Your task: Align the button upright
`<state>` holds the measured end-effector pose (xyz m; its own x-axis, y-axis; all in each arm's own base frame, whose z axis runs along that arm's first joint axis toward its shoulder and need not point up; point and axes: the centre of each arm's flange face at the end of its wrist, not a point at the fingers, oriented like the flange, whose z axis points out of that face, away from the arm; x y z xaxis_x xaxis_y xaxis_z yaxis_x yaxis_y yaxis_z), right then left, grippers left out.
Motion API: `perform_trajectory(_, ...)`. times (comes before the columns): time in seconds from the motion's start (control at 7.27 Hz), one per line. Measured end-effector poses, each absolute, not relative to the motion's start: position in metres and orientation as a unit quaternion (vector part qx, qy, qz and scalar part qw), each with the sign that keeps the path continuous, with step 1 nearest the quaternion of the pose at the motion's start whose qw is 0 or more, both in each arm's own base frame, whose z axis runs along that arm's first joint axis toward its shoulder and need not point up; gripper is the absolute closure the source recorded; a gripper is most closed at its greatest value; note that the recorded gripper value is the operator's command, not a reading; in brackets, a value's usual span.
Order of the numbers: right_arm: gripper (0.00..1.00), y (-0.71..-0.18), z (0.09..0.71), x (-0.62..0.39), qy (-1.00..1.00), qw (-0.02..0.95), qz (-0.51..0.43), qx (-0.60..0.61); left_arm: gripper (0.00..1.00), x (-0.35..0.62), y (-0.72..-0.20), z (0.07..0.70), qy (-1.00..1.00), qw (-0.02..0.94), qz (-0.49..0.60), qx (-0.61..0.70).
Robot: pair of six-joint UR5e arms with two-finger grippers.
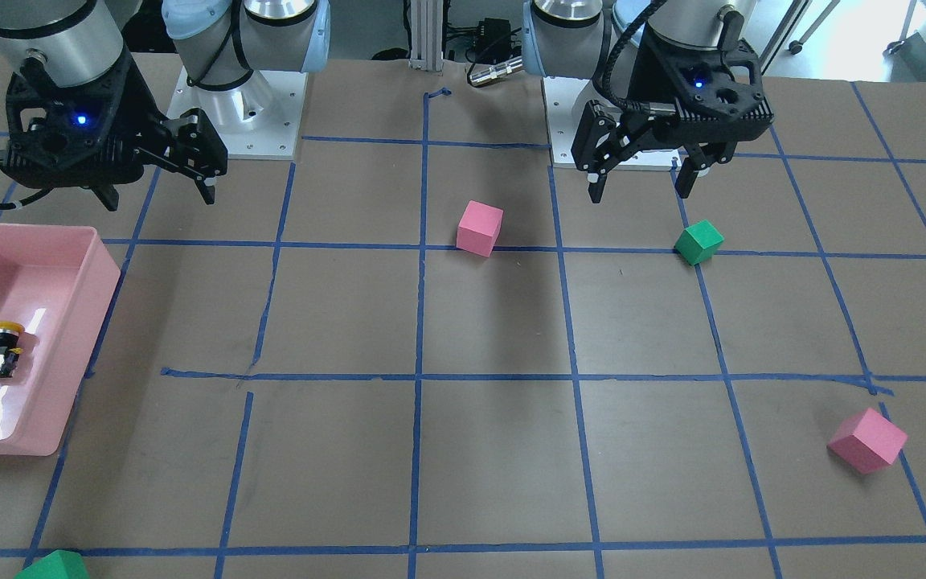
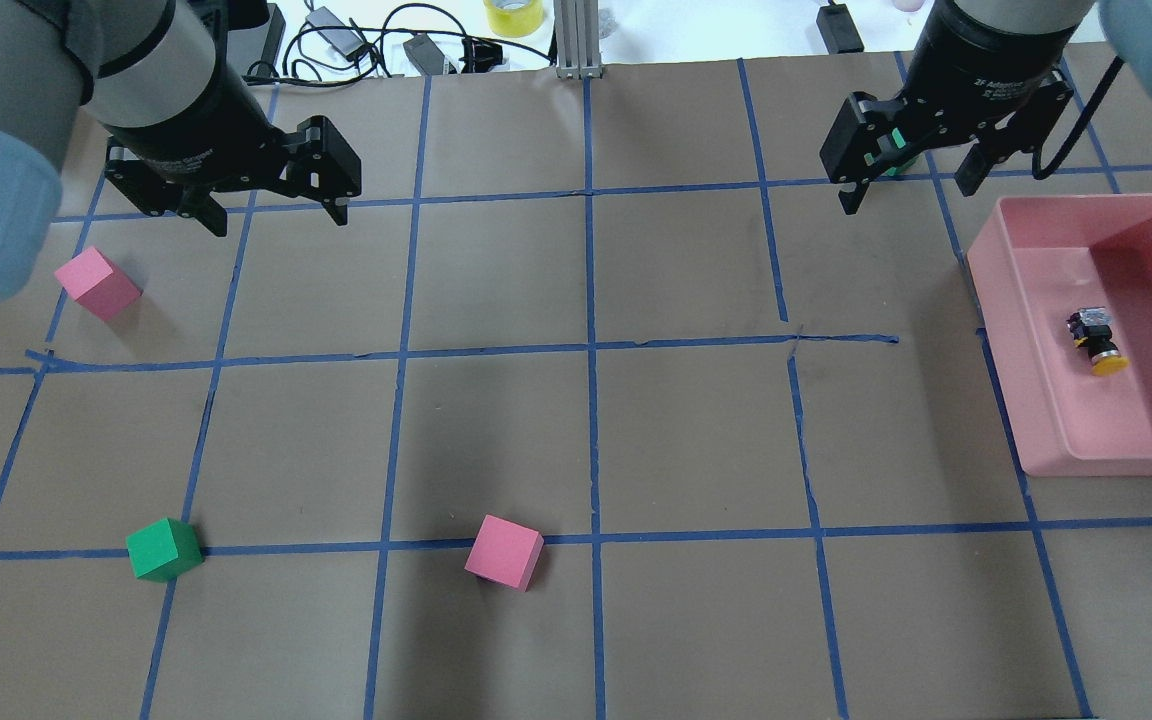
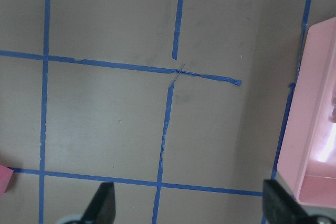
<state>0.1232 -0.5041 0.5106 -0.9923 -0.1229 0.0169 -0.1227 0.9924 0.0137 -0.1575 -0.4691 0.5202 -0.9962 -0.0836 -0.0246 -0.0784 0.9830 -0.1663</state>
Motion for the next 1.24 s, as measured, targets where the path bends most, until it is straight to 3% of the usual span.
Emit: perform_trajectory(1.24,0.00,-0.5041,0.5048,0.1204,-0.998,0.010,-0.011,0.059,0.00,-0.1569,-0.4693,0.5205,0.996,0.016,-0.083,-0.041)
